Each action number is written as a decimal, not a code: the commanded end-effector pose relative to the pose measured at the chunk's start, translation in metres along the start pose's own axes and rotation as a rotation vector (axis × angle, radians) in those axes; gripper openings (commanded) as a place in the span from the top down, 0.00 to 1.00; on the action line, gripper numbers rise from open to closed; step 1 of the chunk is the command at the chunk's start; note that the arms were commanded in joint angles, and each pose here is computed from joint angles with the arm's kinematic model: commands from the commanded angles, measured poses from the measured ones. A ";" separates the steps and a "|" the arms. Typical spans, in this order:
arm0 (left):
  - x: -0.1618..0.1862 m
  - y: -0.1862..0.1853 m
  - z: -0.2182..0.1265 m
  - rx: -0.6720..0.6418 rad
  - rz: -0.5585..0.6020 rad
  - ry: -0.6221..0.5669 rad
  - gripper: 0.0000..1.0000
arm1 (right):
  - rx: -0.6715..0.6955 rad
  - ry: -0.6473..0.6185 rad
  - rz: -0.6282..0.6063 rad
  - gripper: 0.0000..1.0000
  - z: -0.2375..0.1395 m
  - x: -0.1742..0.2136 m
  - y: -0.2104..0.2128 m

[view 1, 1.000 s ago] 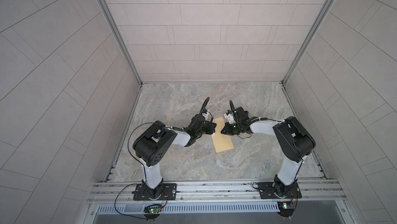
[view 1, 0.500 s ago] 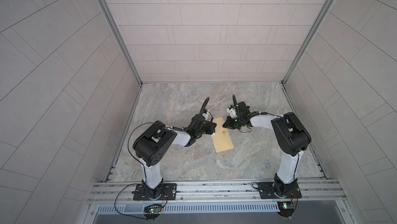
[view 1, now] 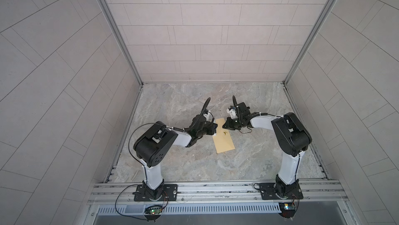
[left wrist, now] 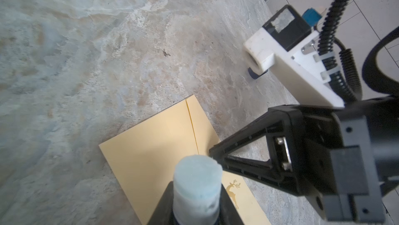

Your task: Place the letter into the envelope and seal it

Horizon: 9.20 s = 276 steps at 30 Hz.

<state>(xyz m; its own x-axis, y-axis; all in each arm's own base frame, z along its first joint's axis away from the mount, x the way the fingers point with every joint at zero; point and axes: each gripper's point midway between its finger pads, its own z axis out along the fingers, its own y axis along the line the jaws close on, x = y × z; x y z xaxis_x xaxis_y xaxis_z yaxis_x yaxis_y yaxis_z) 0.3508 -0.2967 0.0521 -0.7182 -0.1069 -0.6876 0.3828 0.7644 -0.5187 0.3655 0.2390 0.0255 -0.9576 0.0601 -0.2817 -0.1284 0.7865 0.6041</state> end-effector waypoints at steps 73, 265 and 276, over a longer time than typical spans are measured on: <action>0.013 0.013 0.000 -0.037 -0.015 0.027 1.00 | -0.015 0.084 0.002 1.00 0.004 0.034 0.005; -0.141 -0.140 -0.200 0.443 -0.066 -0.473 1.00 | 0.465 -0.989 -1.099 0.97 -0.207 0.046 0.270; -0.147 -0.162 -0.221 0.516 -0.011 -0.464 1.00 | -0.283 -0.605 -0.988 0.25 -0.204 0.067 0.252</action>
<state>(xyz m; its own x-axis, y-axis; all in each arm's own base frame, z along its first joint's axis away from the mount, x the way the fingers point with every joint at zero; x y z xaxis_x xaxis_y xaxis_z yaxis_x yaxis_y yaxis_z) 0.2755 -0.2645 0.3228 -0.4878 -0.4636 -0.7396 0.6263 0.4044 -0.6665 0.2549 0.2970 0.3255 -0.0123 -0.2162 -0.9763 -0.6768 0.7205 -0.1511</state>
